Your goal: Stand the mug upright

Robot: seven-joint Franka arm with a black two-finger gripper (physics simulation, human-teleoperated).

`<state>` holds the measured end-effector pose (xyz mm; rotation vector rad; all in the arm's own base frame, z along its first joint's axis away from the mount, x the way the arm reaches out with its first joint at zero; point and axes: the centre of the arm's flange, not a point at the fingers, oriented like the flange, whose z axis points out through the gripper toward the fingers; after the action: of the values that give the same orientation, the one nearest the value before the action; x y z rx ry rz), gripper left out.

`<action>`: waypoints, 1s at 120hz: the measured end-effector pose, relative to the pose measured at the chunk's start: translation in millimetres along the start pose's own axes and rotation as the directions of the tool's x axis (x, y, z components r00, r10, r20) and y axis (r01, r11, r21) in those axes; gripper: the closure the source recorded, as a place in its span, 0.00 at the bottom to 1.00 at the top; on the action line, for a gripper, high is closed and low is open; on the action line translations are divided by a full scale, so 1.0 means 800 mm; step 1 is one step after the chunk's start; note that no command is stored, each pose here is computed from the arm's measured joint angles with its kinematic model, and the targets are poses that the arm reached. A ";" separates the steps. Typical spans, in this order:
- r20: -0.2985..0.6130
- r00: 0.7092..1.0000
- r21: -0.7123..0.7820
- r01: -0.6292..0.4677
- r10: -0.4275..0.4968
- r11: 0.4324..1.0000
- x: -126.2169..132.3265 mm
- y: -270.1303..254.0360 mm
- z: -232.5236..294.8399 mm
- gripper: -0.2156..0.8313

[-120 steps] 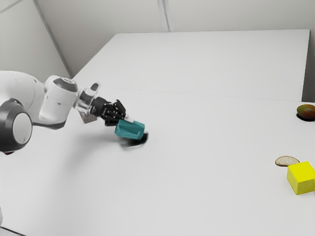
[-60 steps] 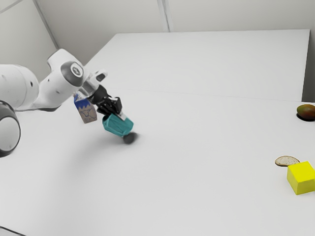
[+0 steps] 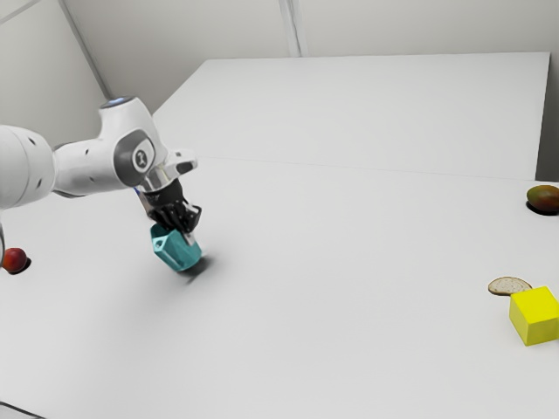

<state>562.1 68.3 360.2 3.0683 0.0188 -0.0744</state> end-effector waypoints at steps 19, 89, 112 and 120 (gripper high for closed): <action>0.019 0.999 0.061 0.040 -0.041 0.997 -0.002 -0.002 0.005 0.95; 0.075 0.987 0.166 0.127 -0.141 0.978 0.004 0.009 0.048 0.84; 0.062 0.987 0.170 0.137 -0.149 0.976 0.007 0.010 0.041 0.48; 0.051 0.987 0.170 0.139 -0.149 0.976 0.010 0.011 0.036 0.41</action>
<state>569.2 57.7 332.1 3.2242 0.2442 -0.1908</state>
